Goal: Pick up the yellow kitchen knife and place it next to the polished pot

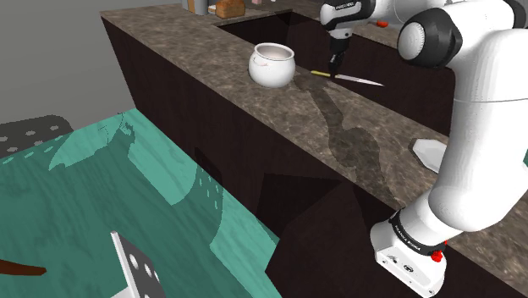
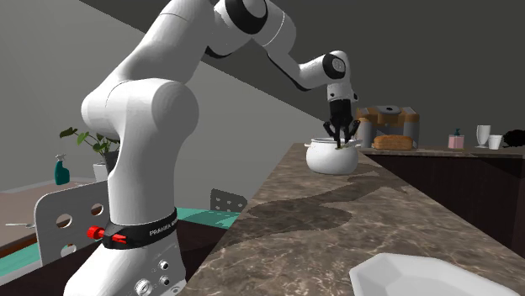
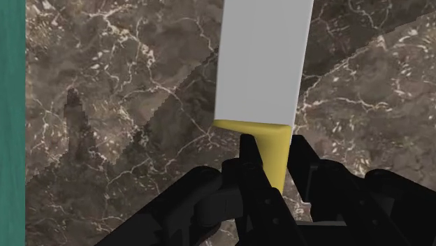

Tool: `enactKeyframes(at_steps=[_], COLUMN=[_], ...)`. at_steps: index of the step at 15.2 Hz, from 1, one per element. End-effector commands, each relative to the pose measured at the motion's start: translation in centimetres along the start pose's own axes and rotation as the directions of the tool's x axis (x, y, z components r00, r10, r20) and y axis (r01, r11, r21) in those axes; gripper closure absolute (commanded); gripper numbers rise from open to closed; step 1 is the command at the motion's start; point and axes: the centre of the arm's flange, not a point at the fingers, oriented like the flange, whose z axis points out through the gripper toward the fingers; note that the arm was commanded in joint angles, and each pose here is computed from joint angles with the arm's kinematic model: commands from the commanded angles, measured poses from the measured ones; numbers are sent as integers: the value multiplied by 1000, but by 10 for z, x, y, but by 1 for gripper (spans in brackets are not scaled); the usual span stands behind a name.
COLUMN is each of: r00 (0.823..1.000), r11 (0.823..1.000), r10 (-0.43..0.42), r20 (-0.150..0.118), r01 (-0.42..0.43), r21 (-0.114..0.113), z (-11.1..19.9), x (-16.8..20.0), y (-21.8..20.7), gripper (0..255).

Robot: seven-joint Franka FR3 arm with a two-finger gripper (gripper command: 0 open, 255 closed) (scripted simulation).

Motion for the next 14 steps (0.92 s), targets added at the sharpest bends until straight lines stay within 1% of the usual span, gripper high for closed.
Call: enactKeyframes(at_steps=[1,14], r00=[1000,1000], r11=[1000,1000], r10=[0,0], r20=[0,0], r01=[0,0], r21=[0,0], z=[11,79], x=[1,13], y=[-2,-6], gripper=[255,255])
